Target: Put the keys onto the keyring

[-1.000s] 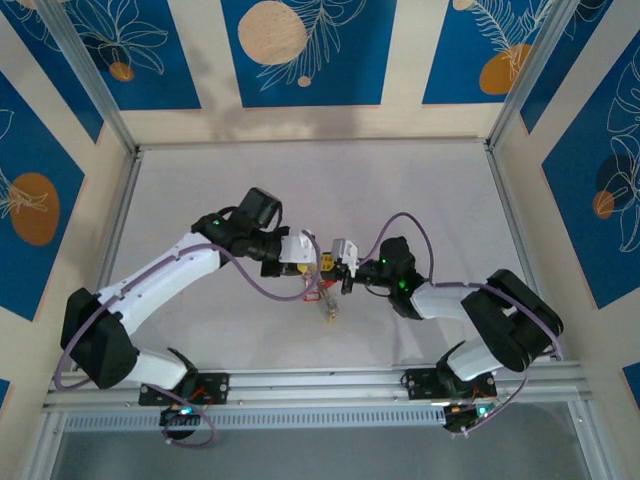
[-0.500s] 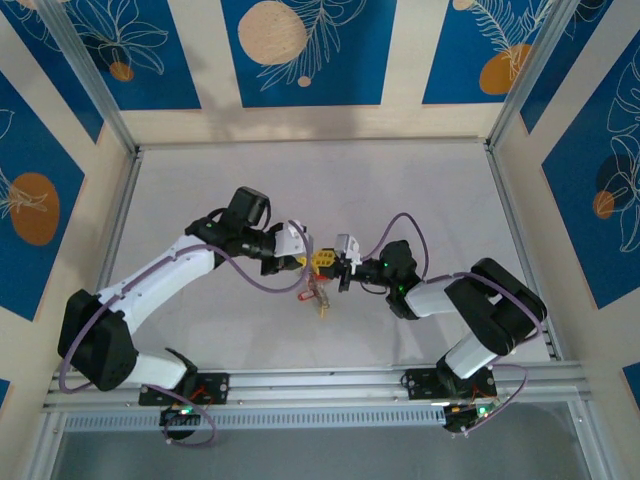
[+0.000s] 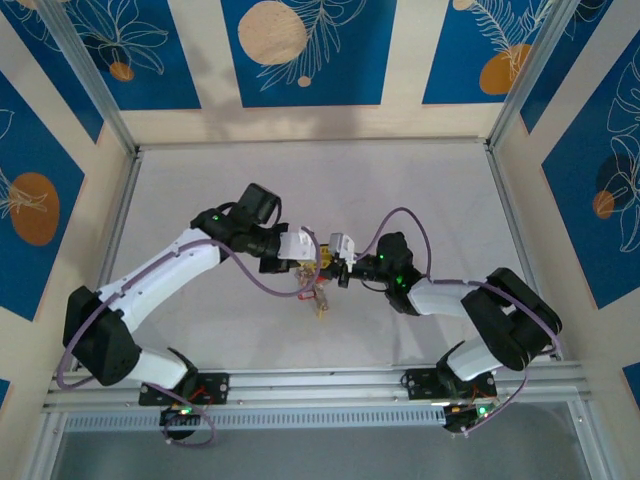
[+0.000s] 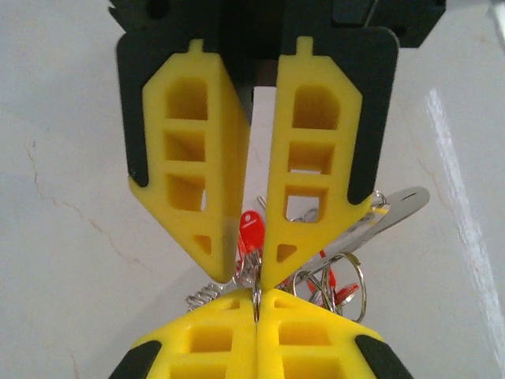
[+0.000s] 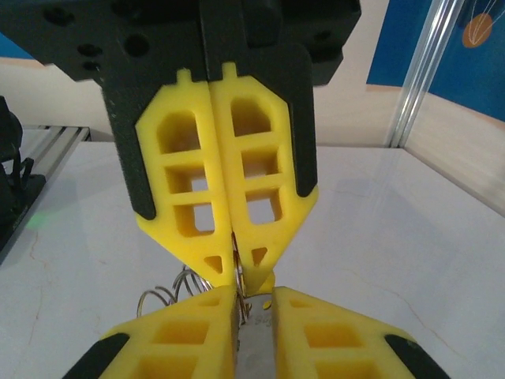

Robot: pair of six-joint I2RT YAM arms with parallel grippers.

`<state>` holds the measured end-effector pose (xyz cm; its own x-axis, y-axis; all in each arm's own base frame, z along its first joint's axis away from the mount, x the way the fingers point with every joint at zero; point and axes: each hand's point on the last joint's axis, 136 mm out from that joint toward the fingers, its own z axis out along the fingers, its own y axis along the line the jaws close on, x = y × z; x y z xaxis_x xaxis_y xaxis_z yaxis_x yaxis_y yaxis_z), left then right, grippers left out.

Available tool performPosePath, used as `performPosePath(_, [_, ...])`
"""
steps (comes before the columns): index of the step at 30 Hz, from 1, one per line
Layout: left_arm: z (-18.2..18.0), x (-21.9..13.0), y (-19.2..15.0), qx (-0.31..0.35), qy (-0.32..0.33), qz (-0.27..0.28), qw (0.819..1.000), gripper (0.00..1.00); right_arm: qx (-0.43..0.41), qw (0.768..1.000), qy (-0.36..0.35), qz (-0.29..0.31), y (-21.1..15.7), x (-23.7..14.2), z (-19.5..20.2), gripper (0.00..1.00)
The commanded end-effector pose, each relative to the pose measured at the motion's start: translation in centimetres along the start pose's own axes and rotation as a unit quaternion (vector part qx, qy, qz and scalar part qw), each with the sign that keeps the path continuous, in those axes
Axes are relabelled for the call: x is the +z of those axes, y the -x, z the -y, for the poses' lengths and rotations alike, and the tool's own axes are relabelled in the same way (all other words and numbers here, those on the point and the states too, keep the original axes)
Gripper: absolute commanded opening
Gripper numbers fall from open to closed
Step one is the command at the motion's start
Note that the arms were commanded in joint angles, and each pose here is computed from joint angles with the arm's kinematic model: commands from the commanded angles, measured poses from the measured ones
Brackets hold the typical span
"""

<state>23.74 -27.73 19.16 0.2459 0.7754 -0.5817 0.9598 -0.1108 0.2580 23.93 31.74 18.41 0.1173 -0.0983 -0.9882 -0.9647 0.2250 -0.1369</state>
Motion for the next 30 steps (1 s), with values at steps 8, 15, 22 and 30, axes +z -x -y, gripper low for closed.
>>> performPosePath(8, [0.5,-0.2,1.7,0.048,-0.024,-0.027,0.998,0.00,0.000,1.000,0.005,-0.030,-0.9,1.1,-0.2,0.22])
performPosePath(15, [0.8,-0.2,2.5,0.044,-0.032,-0.004,0.999,0.05,-0.011,1.000,0.020,-0.002,0.1,1.1,-0.6,0.00])
performPosePath(22, [0.0,-1.8,1.6,0.012,0.001,0.027,1.000,0.20,-0.020,0.998,-0.004,0.053,1.3,-0.3,-0.2,0.00])
performPosePath(30, [0.4,-1.9,1.9,-0.020,-0.011,0.086,0.996,0.18,-0.027,0.997,-0.004,0.075,2.0,-0.7,-0.2,0.00])
